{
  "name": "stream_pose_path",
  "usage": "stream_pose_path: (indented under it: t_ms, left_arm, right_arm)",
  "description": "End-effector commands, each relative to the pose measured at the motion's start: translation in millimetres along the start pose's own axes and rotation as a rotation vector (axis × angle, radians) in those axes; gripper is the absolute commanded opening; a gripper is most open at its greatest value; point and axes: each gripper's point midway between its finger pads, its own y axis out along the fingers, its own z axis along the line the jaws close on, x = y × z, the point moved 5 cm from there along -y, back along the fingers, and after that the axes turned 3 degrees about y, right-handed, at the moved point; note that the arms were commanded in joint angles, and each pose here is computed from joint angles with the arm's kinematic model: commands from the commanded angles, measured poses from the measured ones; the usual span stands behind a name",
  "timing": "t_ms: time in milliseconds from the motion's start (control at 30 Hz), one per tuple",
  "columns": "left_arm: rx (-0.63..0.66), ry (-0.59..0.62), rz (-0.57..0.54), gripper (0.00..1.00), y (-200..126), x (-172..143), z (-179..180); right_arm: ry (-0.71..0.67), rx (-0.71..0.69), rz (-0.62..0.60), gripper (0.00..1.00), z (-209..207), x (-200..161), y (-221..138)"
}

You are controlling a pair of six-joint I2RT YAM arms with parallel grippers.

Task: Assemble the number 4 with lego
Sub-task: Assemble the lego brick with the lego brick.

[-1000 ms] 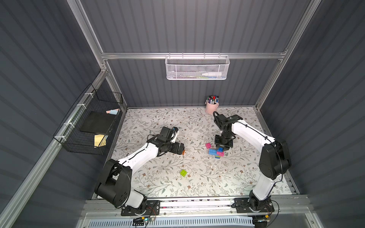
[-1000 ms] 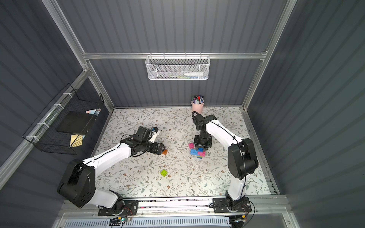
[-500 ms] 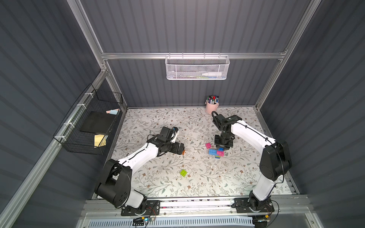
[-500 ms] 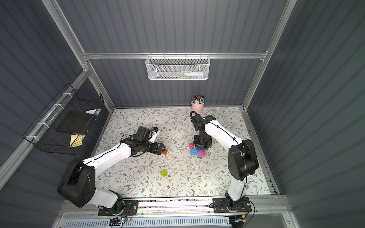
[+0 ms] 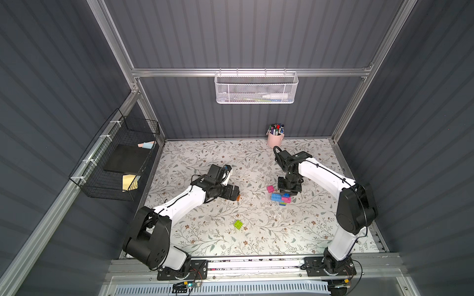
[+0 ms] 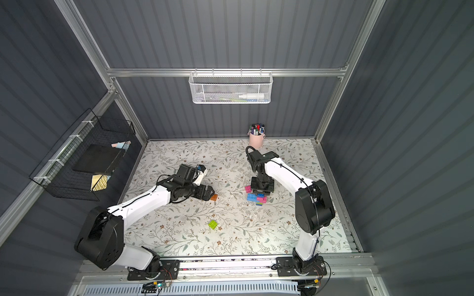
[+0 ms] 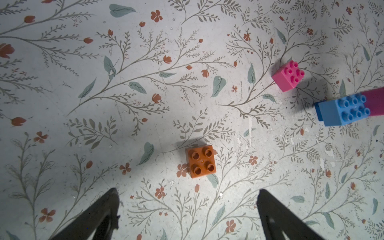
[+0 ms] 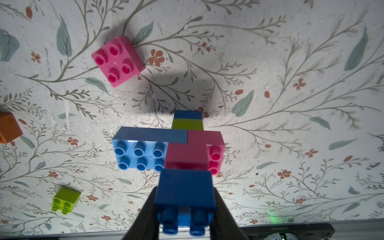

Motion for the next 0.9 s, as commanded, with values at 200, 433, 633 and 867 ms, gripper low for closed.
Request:
stream_pose_path:
  t_ms: [200, 433, 633, 867]
  left_arm:
    - [-0.007, 0.018, 0.007, 0.99, -4, -2, 0]
    - [-0.010, 0.019, 0.009, 0.99, -3, -2, -1]
    - [-0.010, 0.019, 0.009, 0.99, -3, -2, 0]
    - [-0.008, 0.020, 0.011, 0.99, -3, -2, 0]
  right_arm:
    - [0.008, -0.018, 0.084, 0.22, -4, -11, 20]
    - [0.004, -0.022, 0.080, 0.23, -6, -10, 14]
    - [-0.012, -0.067, 0.080, 0.23, -13, -8, 27]
    - [-0.016, -0.044, 0.040, 0.23, -13, -1, 21]
